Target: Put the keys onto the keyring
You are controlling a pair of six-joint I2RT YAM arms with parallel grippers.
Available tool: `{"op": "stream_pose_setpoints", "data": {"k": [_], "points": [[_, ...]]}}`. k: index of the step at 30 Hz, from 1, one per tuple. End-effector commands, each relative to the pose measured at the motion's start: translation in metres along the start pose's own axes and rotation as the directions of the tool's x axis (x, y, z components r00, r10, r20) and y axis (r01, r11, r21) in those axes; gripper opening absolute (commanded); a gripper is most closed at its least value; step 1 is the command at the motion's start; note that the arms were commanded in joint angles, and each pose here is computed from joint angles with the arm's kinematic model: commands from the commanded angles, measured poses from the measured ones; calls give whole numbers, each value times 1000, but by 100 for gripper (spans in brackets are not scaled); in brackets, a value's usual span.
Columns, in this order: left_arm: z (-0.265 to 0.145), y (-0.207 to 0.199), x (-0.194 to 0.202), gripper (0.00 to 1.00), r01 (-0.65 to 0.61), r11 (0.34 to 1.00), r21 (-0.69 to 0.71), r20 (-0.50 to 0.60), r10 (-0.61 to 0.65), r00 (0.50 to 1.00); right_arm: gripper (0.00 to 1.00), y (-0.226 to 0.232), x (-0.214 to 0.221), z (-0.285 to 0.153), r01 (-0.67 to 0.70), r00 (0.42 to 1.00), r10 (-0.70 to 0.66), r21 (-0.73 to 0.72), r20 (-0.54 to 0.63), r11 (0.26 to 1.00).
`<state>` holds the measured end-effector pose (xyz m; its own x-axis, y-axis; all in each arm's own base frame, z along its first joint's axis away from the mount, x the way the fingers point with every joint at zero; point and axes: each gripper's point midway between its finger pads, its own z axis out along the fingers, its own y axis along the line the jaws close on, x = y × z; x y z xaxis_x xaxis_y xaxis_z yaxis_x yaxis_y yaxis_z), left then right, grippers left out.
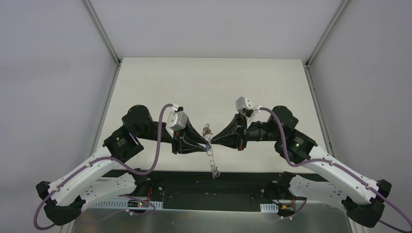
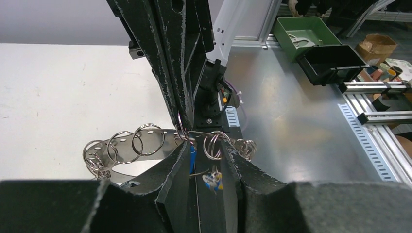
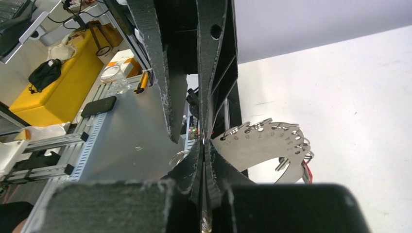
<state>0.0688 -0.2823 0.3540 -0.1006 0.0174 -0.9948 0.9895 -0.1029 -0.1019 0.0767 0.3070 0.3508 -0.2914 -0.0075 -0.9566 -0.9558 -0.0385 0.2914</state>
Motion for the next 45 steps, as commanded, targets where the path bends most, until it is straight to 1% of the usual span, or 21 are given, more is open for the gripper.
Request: {"op": "stream_pose_setpoints", "data": {"k": [1,4,11,16,19,24,34,41,45], "points": [[-1,-7,-31,29,-42,999,0,90,42,995,0,14,-33,0,191,972,-184,-36,148,981],[-3,-4,-33,30,-40,999,-27,100,42,994,0,20,-32,0,242,958,-230,-58,171,968],[-10,-1,-45,30,-57,995,-85,141,68,988,0,24,-31,0,352,919,-336,-45,209,935],[-12,-6,-52,30,-63,995,-75,166,75,983,0,27,-39,3,409,880,-387,-26,276,912],[-12,-10,-52,30,-59,997,-56,166,68,984,0,24,-46,5,422,864,-407,14,296,907],[-13,-14,-53,30,-54,998,-41,175,61,983,0,20,-59,4,453,822,-455,90,343,887],[-14,-9,-51,30,-63,995,-75,173,75,982,0,29,-68,5,482,794,-475,81,380,872],[-14,-4,-50,29,-64,993,-98,169,80,982,0,37,-70,5,493,786,-474,60,396,868],[-15,-3,-50,27,-67,992,-103,170,84,982,0,41,-71,6,498,785,-471,43,401,866]]}}
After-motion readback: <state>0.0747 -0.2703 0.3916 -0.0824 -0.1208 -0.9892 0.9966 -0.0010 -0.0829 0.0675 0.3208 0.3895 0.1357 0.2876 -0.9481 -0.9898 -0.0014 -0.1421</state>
